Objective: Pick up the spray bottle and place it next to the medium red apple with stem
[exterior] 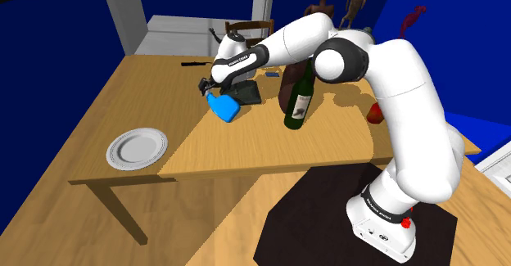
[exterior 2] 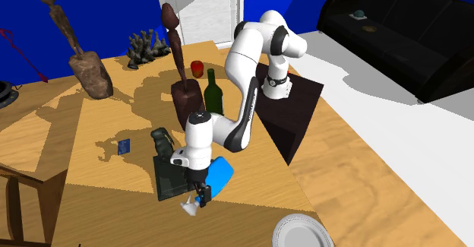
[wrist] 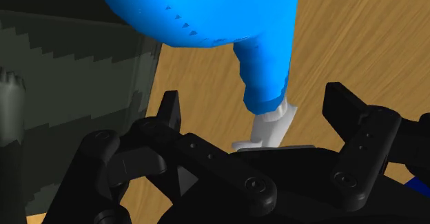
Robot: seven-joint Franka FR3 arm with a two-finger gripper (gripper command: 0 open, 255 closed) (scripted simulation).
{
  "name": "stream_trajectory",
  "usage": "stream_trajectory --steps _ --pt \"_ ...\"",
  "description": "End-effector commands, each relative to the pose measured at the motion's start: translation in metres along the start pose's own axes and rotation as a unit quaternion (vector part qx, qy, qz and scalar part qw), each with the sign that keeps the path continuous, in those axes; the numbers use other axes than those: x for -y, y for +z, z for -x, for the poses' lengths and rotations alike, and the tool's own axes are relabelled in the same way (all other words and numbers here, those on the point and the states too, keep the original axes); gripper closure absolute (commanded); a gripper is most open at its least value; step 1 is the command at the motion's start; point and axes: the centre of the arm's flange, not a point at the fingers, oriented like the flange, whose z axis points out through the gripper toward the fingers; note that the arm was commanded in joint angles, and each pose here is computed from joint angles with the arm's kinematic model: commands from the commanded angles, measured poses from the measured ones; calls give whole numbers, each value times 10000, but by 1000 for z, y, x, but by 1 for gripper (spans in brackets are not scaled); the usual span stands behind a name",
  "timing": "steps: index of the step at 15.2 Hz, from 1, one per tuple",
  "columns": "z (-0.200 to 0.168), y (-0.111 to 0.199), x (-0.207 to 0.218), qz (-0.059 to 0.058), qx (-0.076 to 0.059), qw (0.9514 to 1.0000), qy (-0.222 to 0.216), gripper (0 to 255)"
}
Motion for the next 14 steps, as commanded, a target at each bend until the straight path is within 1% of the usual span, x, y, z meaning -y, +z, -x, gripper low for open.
stream_trajectory --steps 1,3,4,8,13,14 --pt "5 9 -4 42 76 10000 21 0" --pt "5 9 -4 41 76 10000 21 0" --pt "5 9 -4 41 77 10000 21 255" --pt "1 4 -2 40 77 10000 22 255" --pt "5 9 -4 41 76 10000 21 255" --pt "3 4 -3 41 76 10000 21 255"
